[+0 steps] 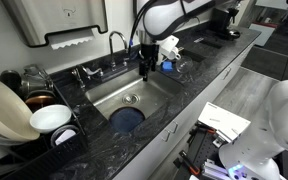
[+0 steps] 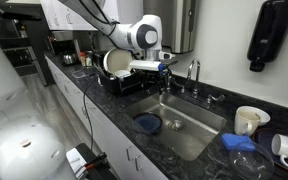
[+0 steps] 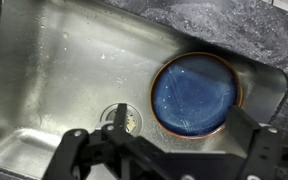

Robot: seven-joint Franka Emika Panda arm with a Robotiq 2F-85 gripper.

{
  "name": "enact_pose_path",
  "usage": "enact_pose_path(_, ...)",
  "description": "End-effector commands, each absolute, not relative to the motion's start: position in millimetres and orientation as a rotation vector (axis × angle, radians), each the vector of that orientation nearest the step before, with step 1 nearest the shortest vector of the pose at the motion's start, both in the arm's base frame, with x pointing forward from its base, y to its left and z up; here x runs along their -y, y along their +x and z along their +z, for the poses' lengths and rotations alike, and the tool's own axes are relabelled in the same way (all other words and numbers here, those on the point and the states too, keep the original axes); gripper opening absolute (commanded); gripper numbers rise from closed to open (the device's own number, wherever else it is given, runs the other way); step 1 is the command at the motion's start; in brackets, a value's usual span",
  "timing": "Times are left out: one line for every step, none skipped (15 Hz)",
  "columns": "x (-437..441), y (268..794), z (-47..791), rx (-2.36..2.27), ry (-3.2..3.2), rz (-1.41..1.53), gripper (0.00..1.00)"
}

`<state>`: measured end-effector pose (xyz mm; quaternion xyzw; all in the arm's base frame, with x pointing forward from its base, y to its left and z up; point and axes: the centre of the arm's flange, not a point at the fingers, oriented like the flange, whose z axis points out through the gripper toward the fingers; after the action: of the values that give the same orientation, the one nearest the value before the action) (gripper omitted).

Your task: Remove the fork from the sink and put it on the dish rack

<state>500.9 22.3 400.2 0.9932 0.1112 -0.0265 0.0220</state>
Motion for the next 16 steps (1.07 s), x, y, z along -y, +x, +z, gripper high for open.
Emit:
enact_pose_path(-40,525,361,-0.435,2.998,-0.113,1.00)
enact_pose_path(-45,526,350,-0.456,2.973,-0.120,1.00)
enact_pose_path(-50,527,341,-0.482,2.951,-0.127,1.00)
enact_pose_path(-56,529,329,-0.506,2.932,-0.136,1.00)
enact_pose_path(-61,530,320,-0.525,2.918,-0.149,1.00)
enact_pose_path(-67,532,308,-0.550,2.908,-0.169,1.00)
enact_pose_path(-73,534,298,-0.570,2.902,-0.188,1.00)
enact_pose_path(-79,536,286,-0.588,2.899,-0.214,1.00)
enact_pose_path(-85,538,276,-0.604,2.893,-0.237,1.00)
enact_pose_path(-92,541,264,-0.622,2.889,-0.258,1.00)
enact_pose_path(-99,546,250,-0.635,2.882,-0.289,1.00)
enact_pose_path(-105,552,238,-0.646,2.874,-0.318,1.00)
enact_pose_path(-112,558,225,-0.655,2.866,-0.343,1.00)
enact_pose_path(-117,563,213,-0.662,2.857,-0.364,1.00)
enact_pose_path(-123,569,203,-0.667,2.849,-0.380,1.00)
enact_pose_path(-128,575,194,-0.673,2.844,-0.396,1.00)
